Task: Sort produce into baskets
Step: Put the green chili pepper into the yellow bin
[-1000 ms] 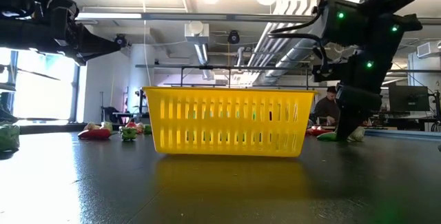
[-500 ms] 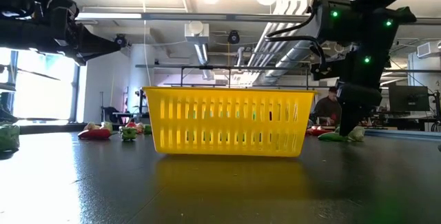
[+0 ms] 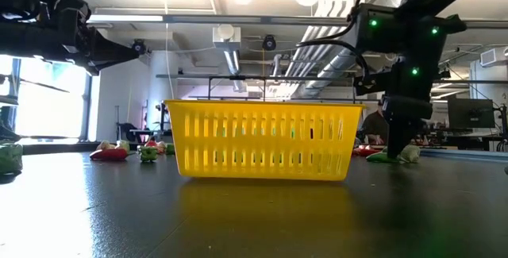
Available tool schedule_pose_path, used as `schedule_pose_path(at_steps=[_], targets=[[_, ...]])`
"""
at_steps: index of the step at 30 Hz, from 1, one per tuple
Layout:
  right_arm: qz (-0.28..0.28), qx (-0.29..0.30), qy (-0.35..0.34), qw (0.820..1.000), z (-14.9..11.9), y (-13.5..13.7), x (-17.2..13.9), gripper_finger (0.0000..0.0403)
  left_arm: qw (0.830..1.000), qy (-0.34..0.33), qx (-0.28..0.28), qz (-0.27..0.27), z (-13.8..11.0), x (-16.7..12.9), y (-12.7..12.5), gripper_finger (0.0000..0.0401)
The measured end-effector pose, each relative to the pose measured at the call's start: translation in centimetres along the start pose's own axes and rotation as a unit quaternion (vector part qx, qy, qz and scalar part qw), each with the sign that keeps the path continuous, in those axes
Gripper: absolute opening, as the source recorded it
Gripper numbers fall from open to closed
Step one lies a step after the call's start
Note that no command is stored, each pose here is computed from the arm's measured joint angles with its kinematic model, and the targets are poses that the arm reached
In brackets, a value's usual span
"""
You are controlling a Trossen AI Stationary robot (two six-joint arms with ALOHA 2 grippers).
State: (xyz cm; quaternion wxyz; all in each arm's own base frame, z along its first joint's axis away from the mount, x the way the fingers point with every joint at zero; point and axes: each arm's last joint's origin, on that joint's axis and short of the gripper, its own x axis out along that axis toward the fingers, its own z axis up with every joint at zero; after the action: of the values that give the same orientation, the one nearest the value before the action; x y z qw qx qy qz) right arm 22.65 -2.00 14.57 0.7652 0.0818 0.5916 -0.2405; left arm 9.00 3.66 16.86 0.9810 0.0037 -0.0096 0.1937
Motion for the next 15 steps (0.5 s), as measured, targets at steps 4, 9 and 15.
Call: schedule_pose_path(at_steps=[4, 9, 15], targets=[[0.022, 0.001, 0.008, 1.000, 0.2, -0.4, 0.2, 0.0161, 1.000, 0.000, 0.000, 0.000, 0.0, 0.0, 0.0, 0.0000], [0.032, 0.004, 0.013, 0.999, 0.4, -1.0, 0.3, 0.0161, 1.000, 0.000, 0.000, 0.000, 0.0, 0.0, 0.0, 0.0000], [0.075, 0.031, 0.003, 0.997, 1.0, -0.9, 0.7, 0.0149, 1.000, 0.000, 0.000, 0.000, 0.0, 0.0, 0.0, 0.0000]])
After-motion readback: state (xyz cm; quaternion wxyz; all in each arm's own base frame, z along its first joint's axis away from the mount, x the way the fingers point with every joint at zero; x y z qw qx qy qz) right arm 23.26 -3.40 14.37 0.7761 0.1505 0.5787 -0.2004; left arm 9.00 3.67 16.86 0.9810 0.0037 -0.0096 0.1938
